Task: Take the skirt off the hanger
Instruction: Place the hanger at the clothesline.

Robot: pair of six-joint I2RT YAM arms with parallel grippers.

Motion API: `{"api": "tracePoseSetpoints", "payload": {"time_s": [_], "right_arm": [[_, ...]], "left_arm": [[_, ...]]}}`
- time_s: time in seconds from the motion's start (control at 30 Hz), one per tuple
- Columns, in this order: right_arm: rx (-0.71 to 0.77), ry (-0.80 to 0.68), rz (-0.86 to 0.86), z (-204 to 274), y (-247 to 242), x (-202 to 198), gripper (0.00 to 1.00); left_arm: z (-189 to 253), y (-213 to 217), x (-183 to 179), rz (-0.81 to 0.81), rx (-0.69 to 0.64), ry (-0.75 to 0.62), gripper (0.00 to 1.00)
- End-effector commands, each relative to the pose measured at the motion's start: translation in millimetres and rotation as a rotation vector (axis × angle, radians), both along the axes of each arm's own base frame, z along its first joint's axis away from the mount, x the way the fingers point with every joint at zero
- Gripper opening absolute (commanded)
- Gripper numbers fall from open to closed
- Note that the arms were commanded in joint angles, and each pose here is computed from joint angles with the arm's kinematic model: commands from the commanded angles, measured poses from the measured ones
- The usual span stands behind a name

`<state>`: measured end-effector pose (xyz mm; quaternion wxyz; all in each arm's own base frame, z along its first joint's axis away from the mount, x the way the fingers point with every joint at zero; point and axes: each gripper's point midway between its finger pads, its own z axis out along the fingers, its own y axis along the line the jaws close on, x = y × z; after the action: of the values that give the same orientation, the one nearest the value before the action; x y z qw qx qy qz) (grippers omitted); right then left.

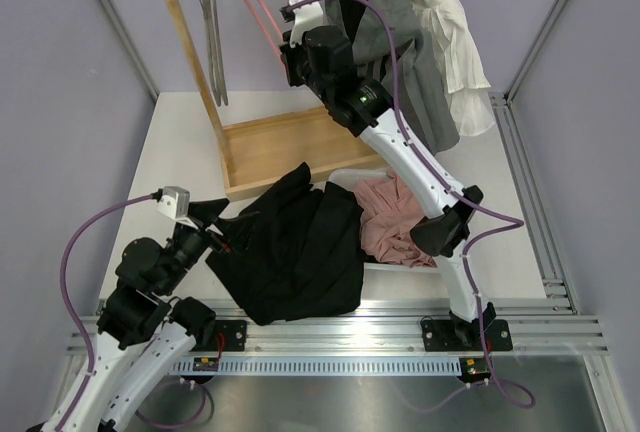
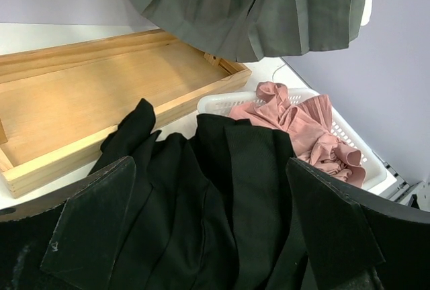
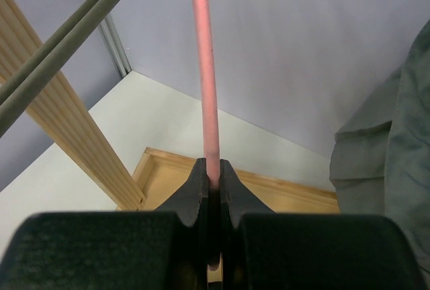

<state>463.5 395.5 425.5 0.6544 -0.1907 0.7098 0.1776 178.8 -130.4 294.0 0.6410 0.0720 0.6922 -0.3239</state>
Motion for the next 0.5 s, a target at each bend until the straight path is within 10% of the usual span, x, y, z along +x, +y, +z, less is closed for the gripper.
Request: {"api": "tracePoseSetpoints", "payload": {"time_s": [0.0, 0.47], "right_arm": [[0.105, -0.109, -0.019, 41.3, 4.2, 1.8, 0.00], [0.091, -0.110, -0.008, 26.0, 17.2, 8.8, 0.00]], "left_arm": [[11.1, -3.6, -1.2, -0.018, -0.033, -0.032, 0.99], [4.9, -4.7, -4.6, -0.030, -0.048, -0.019, 0.99]]}}
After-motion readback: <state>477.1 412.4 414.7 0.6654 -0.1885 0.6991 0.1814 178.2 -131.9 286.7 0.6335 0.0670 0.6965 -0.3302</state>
